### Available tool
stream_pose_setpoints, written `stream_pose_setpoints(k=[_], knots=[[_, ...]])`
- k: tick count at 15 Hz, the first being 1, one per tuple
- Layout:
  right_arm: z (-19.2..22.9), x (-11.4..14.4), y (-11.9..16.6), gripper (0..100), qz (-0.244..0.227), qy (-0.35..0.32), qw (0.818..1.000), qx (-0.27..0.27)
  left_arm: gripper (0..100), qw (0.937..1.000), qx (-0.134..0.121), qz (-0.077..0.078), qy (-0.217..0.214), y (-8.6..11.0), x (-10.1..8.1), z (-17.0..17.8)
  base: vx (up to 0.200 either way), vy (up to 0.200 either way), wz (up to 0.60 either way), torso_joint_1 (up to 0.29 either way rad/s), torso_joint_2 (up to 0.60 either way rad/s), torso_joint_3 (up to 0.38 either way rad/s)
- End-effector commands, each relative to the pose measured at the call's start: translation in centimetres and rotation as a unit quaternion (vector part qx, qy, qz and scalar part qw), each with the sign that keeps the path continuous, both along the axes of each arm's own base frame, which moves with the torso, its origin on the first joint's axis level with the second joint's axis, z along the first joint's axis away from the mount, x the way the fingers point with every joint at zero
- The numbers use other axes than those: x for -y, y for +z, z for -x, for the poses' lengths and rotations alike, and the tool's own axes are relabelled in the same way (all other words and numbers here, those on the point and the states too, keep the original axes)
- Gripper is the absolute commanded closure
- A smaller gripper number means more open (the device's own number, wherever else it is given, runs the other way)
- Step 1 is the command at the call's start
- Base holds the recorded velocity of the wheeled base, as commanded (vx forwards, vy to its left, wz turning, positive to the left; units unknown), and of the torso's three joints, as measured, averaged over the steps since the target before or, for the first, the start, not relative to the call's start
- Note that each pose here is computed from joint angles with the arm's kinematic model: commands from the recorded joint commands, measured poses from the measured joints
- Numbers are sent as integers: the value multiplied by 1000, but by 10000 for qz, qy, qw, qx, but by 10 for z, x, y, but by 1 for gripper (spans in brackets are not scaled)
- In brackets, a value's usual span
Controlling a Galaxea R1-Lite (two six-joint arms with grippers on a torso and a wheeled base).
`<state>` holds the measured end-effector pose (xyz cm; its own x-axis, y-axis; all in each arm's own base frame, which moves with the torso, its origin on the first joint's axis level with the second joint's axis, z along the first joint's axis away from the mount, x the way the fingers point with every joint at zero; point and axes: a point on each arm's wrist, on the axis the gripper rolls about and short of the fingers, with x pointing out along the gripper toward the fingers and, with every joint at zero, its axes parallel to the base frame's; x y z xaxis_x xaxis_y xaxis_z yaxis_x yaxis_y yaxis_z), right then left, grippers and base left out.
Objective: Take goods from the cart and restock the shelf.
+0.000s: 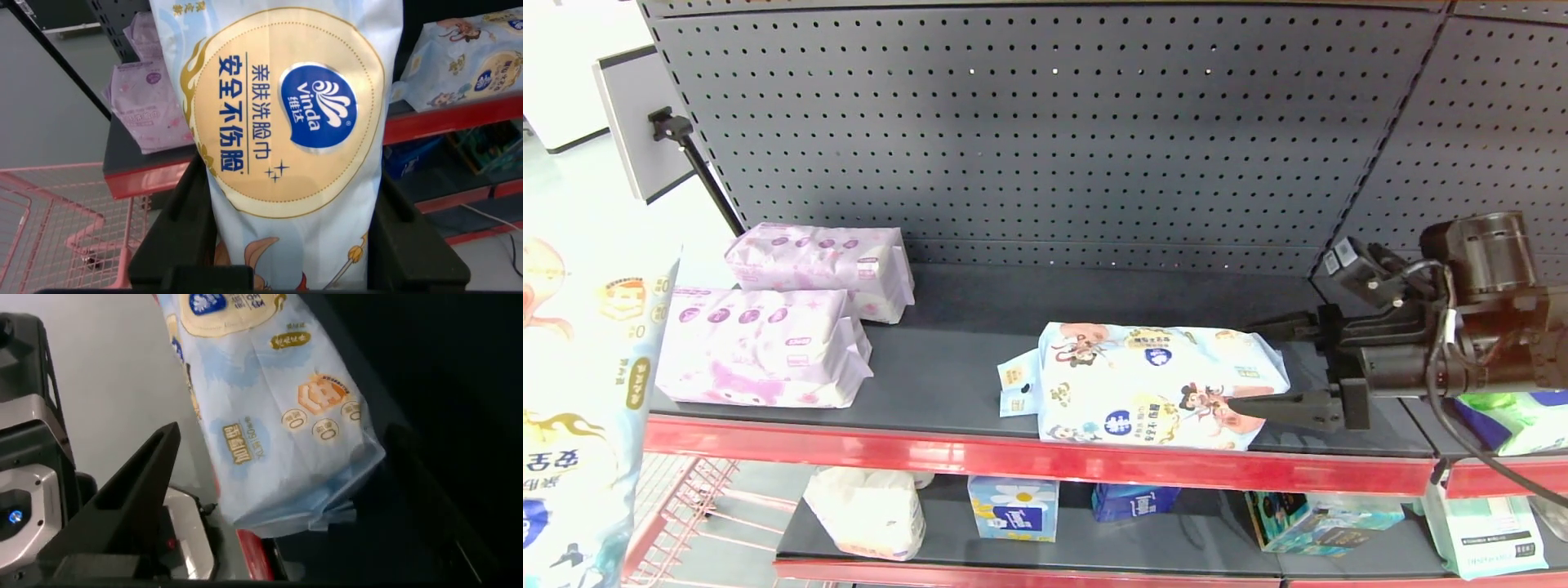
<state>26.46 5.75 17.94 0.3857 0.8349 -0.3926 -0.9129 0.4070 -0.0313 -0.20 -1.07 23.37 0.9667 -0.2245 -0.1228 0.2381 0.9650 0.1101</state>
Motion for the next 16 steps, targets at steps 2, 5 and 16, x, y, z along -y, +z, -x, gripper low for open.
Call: stream_pose_setpoints(k=[2,5,16], knots=[[32,7,25,0,-206,-170,9994,222,100,10000,-34,9,-5,0,0,-2,0,0,0,0,0,0],[74,23,33,0,-94,-767,9957,519,100,9998,-107,17,-182,0,-1,-5,0,0,0,0,0,0],[258,59,-4,0,-385,-5257,8247,2050,100,9940,-283,-379,-991,9,-3,-51,0,0,0,0,0,0]])
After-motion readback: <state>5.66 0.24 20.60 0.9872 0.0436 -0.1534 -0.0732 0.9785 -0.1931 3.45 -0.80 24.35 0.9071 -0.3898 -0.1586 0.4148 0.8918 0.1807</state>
